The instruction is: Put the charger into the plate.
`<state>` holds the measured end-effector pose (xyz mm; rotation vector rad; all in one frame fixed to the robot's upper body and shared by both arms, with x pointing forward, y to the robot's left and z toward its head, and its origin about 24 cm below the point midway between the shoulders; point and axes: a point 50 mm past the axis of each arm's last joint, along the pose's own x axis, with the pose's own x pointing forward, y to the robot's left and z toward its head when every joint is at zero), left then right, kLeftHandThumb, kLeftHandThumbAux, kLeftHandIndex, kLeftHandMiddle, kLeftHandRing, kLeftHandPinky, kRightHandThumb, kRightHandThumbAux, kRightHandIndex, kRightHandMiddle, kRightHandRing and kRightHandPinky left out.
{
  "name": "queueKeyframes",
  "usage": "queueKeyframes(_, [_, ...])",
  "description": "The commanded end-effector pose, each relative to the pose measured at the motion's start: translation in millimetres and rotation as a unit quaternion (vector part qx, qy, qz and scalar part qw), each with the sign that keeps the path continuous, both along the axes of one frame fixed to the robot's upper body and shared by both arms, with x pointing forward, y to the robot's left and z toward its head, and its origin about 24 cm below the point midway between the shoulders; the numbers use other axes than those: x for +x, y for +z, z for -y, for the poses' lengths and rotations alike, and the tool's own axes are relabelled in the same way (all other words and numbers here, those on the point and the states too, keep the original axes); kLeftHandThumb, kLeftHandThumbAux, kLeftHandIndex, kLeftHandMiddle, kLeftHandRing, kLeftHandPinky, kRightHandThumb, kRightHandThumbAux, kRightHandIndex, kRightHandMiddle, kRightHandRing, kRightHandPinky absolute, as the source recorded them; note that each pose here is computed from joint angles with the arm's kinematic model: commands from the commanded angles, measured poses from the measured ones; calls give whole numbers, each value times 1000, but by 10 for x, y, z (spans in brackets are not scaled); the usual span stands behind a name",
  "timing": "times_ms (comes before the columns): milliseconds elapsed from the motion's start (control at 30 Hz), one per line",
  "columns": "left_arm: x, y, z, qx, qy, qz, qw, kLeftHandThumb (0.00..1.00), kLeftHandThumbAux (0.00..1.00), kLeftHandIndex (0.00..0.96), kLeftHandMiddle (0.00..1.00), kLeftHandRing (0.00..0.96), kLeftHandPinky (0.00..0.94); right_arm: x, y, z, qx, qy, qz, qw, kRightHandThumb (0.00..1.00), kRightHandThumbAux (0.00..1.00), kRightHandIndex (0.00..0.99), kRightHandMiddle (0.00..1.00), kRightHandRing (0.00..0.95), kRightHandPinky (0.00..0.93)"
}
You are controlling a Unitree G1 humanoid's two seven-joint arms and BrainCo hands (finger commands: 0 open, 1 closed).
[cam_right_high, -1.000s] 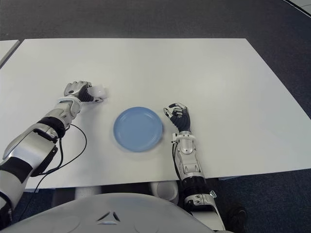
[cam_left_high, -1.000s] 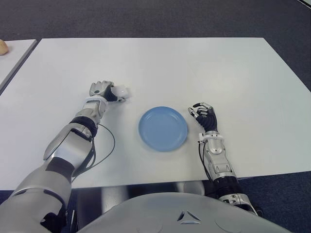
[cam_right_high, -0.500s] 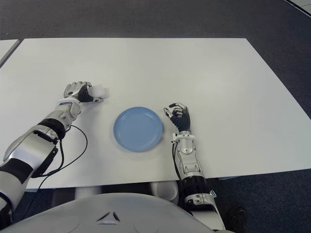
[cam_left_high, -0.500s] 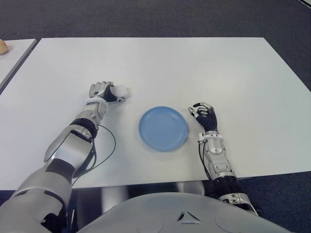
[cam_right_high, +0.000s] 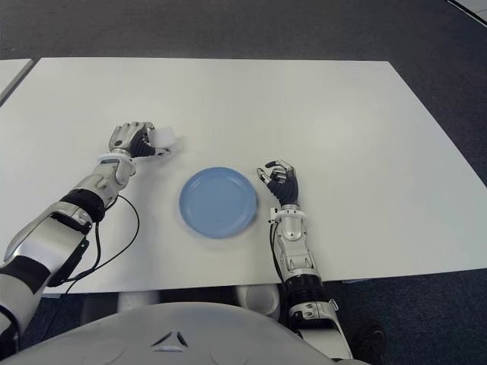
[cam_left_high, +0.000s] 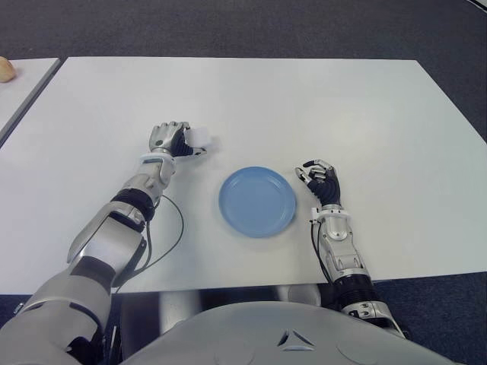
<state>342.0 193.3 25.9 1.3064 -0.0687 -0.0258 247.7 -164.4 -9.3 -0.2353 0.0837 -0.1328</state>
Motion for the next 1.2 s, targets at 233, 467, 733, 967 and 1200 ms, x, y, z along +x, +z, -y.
queueKeyframes(233, [-249,209,216,-43,-73,70,994,848,670,393,542,862,859,-42,-100,-10,-1,-2,-26,1000,708,726,438,823,842,857])
queueKeyframes(467, [-459,238,399,-65,-117,72,988,848,670,394,542,859,839,-47,-100,-15,2,-5,-27,1000,708,726,438,825,843,855])
queueKeyframes(733, [-713,286,668,-68,-165,65,982,849,669,397,539,841,812,-45,-93,-21,0,-5,-26,1000,707,727,437,825,839,849])
queueKeyframes(967, [-831,229,815,-84,-212,39,973,849,669,397,541,845,828,-45,-86,-25,-3,-3,-26,1000,707,727,437,826,838,844])
queueKeyframes(1200, [-949,108,952,-81,-251,13,964,849,668,398,540,844,831,-45,-88,-20,-3,-5,-26,1000,706,727,437,820,829,836])
